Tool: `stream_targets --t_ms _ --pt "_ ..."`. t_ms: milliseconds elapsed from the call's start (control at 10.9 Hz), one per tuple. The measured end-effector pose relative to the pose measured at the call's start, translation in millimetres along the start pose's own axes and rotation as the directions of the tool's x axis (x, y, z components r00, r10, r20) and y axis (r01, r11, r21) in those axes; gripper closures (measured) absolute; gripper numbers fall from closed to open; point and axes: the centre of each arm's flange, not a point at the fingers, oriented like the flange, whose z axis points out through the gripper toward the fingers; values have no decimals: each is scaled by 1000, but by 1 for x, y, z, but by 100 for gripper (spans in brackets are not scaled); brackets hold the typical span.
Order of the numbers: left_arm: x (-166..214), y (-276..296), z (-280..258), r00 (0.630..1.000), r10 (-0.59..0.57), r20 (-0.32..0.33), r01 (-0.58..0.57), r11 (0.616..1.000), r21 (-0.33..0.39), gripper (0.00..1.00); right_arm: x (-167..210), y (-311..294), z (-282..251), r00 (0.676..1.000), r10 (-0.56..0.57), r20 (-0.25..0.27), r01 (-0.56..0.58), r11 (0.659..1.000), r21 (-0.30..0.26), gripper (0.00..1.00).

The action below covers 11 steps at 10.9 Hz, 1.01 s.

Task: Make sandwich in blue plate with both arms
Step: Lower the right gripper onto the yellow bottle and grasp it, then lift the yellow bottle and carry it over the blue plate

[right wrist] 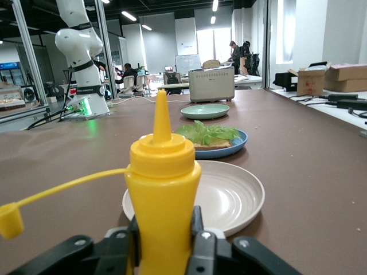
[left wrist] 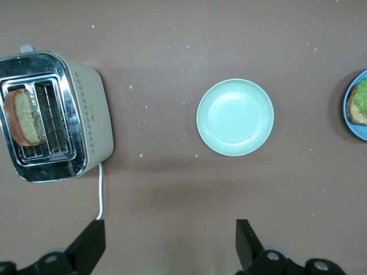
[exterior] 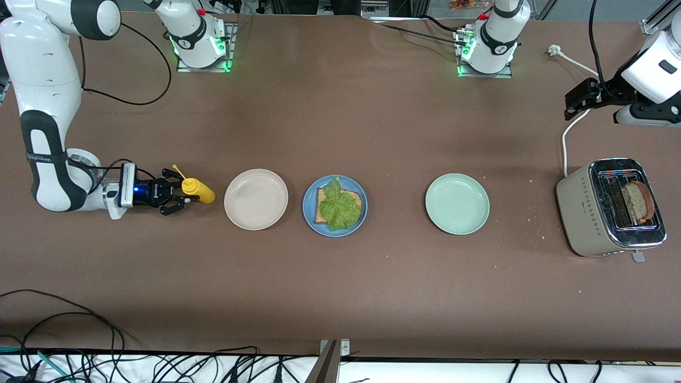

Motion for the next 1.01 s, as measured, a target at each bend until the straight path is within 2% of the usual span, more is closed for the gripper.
stream_targets --t_ms 183,275,366,550,641,733,824,1007 --pt "0 1 -1 1000 2 -3 -2 1000 0 0 10 9 -6 999 42 15 -42 999 -5 85" --pt "0 1 -1 1000 3 -3 -3 1000 0 0 18 15 -9 996 83 44 -83 996 7 93" --pt "0 1 -1 1000 3 -3 -3 1000 0 0 31 23 -14 986 131 106 -135 990 27 93" --pt "0 2 -2 1000 3 -3 -3 1000 0 0 86 46 -17 941 190 280 -209 977 40 93" --pt "0 2 -2 1000 3 -3 -3 1000 0 0 118 57 -10 913 203 354 -231 972 38 93" --pt "0 2 -2 1000 3 -4 -3 1000 0 0 149 68 2 871 214 442 -256 966 37 93" --pt "0 1 -2 1000 3 -4 -3 1000 0 0 181 79 19 818 214 533 -274 961 35 93" --pt "0 1 -2 1000 3 -4 -3 1000 0 0 235 98 62 707 207 676 -288 958 8 97"
